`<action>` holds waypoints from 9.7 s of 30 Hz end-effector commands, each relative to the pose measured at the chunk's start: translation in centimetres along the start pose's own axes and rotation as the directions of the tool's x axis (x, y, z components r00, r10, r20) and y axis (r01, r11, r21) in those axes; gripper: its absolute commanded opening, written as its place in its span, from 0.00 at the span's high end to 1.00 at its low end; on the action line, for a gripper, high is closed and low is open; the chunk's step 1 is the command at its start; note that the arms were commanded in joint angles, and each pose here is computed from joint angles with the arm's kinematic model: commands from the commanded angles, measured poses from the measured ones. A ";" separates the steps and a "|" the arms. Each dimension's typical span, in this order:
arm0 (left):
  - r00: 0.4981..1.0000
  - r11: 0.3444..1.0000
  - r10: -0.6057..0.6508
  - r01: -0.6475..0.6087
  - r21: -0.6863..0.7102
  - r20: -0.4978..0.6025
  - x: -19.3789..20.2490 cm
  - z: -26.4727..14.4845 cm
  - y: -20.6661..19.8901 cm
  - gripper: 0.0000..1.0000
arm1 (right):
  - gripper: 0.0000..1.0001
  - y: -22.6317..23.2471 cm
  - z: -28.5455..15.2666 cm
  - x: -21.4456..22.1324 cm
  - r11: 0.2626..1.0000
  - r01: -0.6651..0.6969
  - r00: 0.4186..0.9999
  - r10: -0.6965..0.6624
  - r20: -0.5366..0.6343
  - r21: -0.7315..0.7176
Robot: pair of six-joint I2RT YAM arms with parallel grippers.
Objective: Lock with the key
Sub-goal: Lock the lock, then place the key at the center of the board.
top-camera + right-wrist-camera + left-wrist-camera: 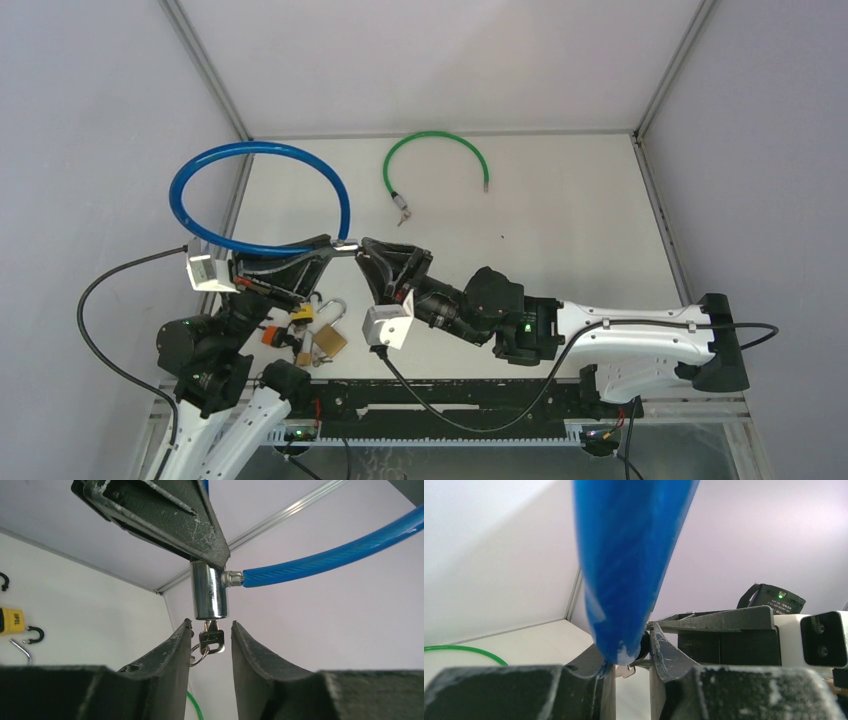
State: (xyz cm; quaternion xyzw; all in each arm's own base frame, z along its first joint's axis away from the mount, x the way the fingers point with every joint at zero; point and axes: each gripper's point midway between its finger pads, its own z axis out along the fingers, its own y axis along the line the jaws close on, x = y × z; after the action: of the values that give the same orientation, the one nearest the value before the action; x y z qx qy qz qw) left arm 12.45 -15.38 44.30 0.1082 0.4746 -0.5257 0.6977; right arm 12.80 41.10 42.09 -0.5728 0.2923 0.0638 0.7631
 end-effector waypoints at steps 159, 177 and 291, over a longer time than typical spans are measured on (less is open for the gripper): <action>0.997 0.998 0.030 -0.026 0.061 -0.072 4.3 -2.0 0.8 1.00 | 1.00 -8.2 0.4 -5.6 0.365 -0.854 0.330 0.931 0.155 -0.371; 0.996 0.994 0.082 -0.078 0.078 -0.039 3.2 -1.8 0.3 1.00 | 0.01 -5.0 -4.1 -4.3 0.450 -0.751 0.501 0.865 0.028 -0.484; 0.998 0.998 0.044 -0.046 -0.038 -0.049 5.3 -3.6 3.0 1.00 | 0.08 -6.9 -11.9 13.4 0.378 -0.924 0.365 0.918 -0.153 0.062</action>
State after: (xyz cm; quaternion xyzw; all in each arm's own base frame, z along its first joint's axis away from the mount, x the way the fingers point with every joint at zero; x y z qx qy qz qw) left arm 13.28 -15.14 36.34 0.1136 0.5256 -0.4883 0.6873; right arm 30.70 16.42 25.61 -0.1559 0.8261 0.3044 0.4478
